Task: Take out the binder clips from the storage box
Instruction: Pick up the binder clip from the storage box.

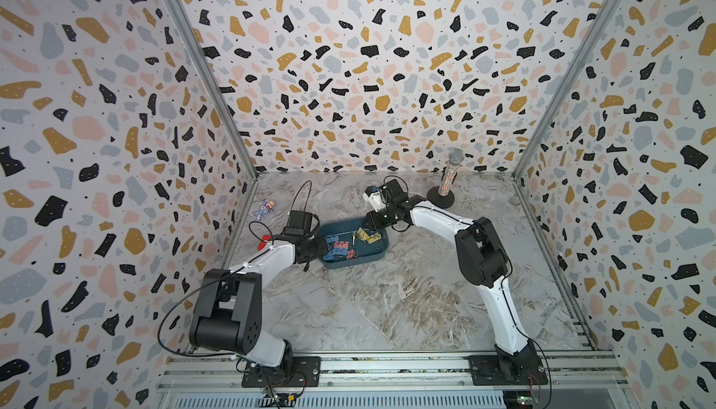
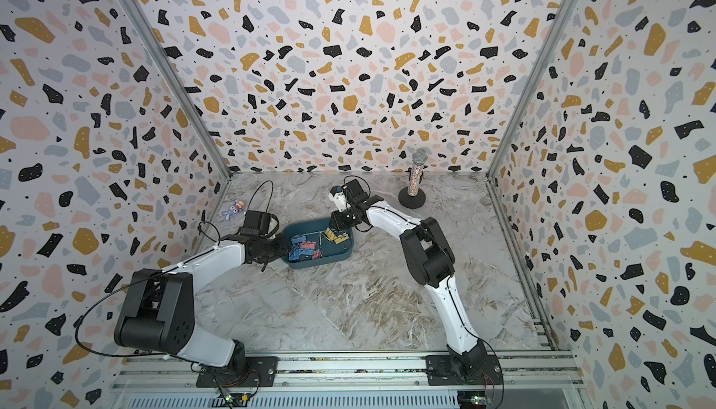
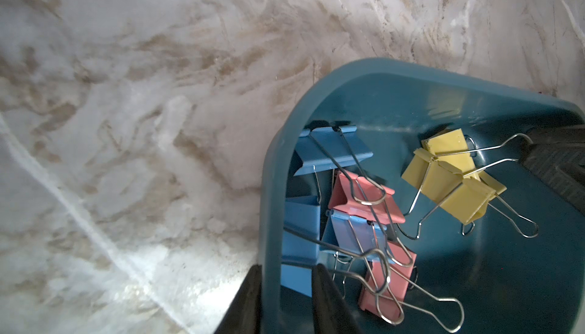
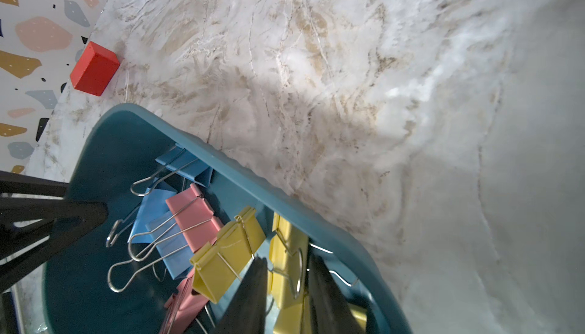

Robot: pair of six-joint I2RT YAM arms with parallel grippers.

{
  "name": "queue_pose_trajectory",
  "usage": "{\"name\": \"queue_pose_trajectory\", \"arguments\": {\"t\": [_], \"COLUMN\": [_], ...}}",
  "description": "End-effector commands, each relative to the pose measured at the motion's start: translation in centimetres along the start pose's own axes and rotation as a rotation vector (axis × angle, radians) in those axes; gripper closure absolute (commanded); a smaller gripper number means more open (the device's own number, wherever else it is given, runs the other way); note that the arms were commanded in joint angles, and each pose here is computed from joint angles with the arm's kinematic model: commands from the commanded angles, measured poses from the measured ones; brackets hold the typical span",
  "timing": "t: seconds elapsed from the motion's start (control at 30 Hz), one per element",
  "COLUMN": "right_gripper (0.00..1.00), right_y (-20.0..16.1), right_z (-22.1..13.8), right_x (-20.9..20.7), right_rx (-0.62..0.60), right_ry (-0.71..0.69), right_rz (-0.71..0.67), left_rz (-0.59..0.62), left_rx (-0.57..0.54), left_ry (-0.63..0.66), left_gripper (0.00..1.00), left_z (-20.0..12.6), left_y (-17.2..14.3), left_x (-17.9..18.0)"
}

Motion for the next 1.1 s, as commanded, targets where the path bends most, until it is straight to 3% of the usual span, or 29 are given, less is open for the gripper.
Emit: {"name": "queue_pose_trajectory", "arguments": {"t": [0.0,0.6,0.87,1.07], "right_gripper": [0.73,0.91,1.00,1.00], "right_y": [0.6,1.2,3.0,4.5], "right_z": [-0.3,-0.8,-3.5,-5.5], "right_x": [0.5,0.8,1.6,2.3], "right_rx": [0.004,-0.004,-0.070,-0.115], "right_ry": [0.003,0.009,-0.007,-0.009], "right_rz": [-0.001,-0.007,-0.043,-0.056], "left_rz": [0.002,0.000,0.000,0.001], "left_rx": [-0.027,-0.028,-0.029,-0.029], "left_ry": [-0.038,-0.038,-0.032,-0.031], "left_gripper": [0.71,0.71,0.71,0.71], "left_z": [-0.6,-0.6,-0.6,-0.6], "left_y": [0.4,0.4,0.4,0.4], "left_x": [-0.6,-0.5,-0.4,-0.3]}}
Point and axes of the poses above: each gripper's point midway between its finger pads, its own z axis out along the fingers, its own x axis along the line the jaws close on, y = z × x, the point moved 1 cm from there along -z, back along the fingers, and after that the axes turned 14 degrees about -z, right-handed, at the moved point
